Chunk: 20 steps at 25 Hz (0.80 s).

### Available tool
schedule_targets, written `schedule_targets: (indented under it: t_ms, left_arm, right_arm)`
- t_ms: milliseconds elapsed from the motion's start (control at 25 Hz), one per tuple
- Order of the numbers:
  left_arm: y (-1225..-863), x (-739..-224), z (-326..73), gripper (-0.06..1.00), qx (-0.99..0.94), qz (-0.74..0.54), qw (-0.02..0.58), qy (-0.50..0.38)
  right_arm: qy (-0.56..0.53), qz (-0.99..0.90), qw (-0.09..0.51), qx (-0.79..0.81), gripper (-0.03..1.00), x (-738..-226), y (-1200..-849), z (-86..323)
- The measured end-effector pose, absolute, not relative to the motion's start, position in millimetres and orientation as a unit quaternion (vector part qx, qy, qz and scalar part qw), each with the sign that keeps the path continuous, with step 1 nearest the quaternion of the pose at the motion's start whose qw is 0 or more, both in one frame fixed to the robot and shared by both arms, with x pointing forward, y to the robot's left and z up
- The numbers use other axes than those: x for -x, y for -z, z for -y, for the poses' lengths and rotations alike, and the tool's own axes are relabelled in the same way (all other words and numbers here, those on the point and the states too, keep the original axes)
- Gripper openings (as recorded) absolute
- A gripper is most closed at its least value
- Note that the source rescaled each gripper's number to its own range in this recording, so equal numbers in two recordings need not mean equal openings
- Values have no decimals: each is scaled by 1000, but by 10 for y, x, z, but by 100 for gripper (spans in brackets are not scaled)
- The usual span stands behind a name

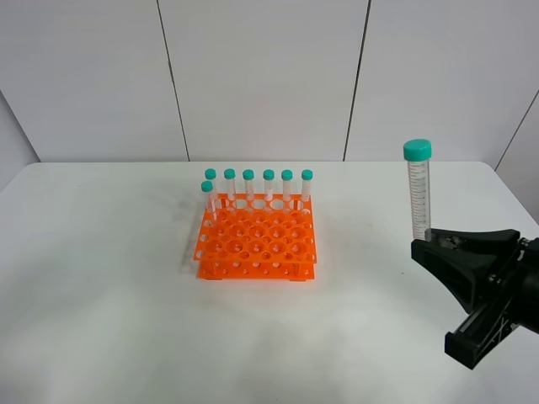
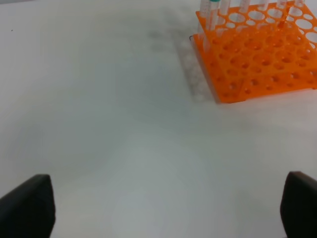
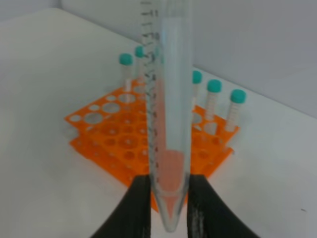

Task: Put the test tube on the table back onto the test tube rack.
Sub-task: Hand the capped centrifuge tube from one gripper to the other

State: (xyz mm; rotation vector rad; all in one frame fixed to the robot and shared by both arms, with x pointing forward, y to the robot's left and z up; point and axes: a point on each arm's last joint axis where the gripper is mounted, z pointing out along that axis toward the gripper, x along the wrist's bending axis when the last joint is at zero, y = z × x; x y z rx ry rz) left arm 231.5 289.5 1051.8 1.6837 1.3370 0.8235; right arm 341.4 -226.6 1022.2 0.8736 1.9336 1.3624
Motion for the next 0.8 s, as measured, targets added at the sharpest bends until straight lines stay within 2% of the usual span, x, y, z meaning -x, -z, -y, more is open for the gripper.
schedule_targets:
  t_ms: [320, 800]
  left_arm:
    - [-10518, -2315, -2895, 100, -668, -530, 407, -327]
    - [-10518, -2315, -2895, 100, -668, -530, 407, -327]
  right_arm:
    - [-542, -761, 252, -251, 0, -3242, -10221, 2071]
    - [-542, -763, 251, -248, 0, -3237, -10219, 2068]
